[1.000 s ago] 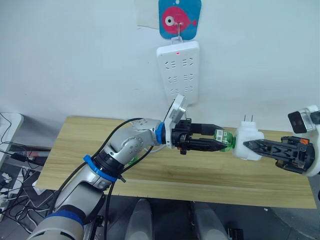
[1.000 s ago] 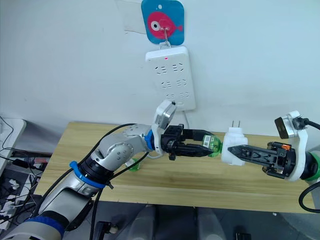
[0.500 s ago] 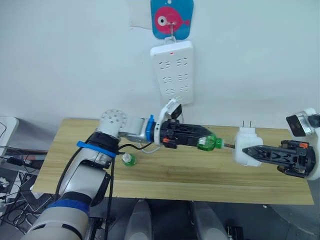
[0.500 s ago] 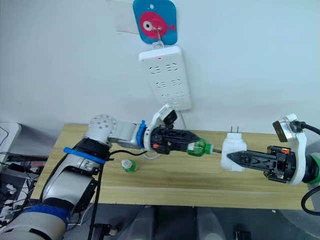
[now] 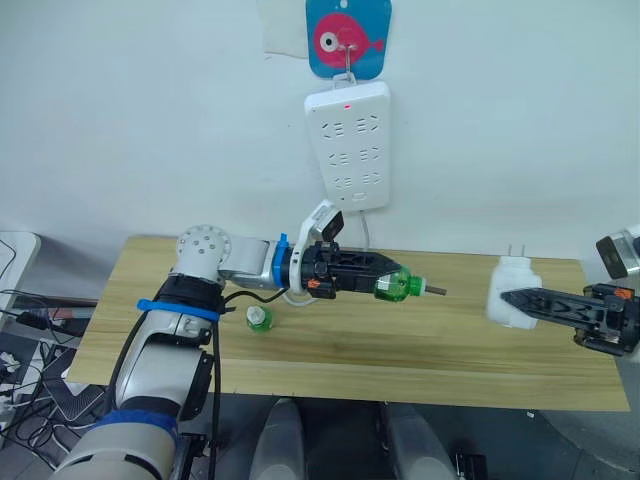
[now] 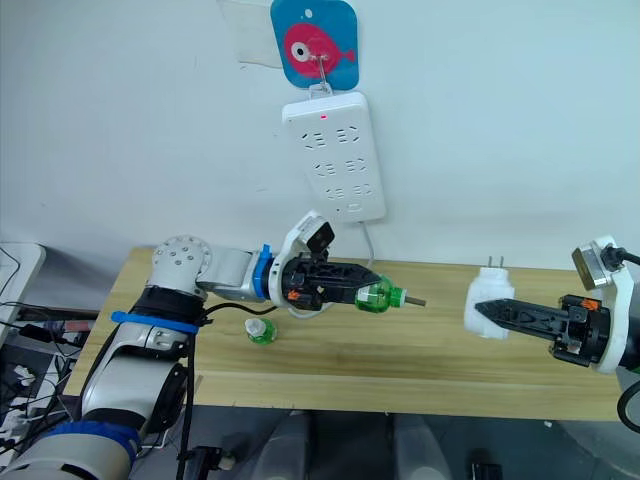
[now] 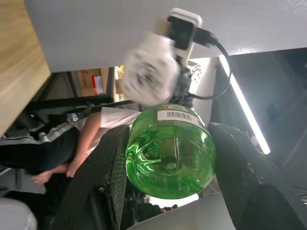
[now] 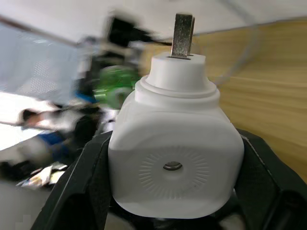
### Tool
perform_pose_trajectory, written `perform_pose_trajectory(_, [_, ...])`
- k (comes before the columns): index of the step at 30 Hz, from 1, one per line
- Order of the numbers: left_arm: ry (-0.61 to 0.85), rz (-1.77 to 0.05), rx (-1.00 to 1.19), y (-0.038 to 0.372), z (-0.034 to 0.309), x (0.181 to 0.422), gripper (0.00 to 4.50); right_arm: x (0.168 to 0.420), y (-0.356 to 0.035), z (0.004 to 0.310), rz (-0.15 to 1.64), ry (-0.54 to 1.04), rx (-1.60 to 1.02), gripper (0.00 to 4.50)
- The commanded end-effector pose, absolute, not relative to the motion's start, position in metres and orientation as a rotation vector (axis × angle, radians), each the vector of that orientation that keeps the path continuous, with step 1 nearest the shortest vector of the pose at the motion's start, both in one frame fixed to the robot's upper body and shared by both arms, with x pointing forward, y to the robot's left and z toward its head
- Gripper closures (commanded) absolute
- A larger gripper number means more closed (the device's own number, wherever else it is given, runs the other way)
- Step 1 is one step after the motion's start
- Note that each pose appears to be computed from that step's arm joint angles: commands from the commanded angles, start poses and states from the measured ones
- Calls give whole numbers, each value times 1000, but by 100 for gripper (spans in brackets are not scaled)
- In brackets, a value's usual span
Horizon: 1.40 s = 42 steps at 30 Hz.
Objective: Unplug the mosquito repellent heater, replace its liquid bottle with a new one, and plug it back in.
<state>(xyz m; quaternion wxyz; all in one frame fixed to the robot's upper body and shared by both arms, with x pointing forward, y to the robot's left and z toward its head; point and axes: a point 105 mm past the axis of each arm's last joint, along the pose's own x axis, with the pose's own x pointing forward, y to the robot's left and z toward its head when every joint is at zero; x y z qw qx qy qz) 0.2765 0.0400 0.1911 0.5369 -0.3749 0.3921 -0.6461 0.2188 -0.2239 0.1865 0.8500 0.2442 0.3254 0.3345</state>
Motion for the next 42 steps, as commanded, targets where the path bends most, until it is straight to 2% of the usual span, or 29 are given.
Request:
perform_pose_trajectory(1, [820,-1590,-828,37,198,271,228,239,-243,167,446,710,269,149])
perform_pose_trajectory(3, [763,-1575,-795,32,197,274,228,254,-259,153,269,727,153,149])
perform_pose_trajectory(7, [722,-1614,-793,32,202,273,228,262,-252,135,276,799,52,149])
perform_pose_trajectory(11, [725,-1582,-742,31,188,273,228,276,-274,105,180,874,1,149])
perform_pose_trajectory(18, [739,-1599,-719,36,182,265,228,283,-308,81,148,977,-67,149])
perform_pose_trajectory(24, [751,-1609,-701,38,177,257,228,286,-299,67,225,1023,24,149])
perform_pose_trajectory(34, [763,-1621,-700,42,179,252,228,291,-317,51,167,1030,7,149])
perform_pose_trajectory(38, [776,-1629,-697,43,178,249,228,290,-316,51,174,1035,29,14])
perform_pose_trajectory(42, [772,-1629,-704,42,179,251,228,295,-316,59,164,1002,71,6])
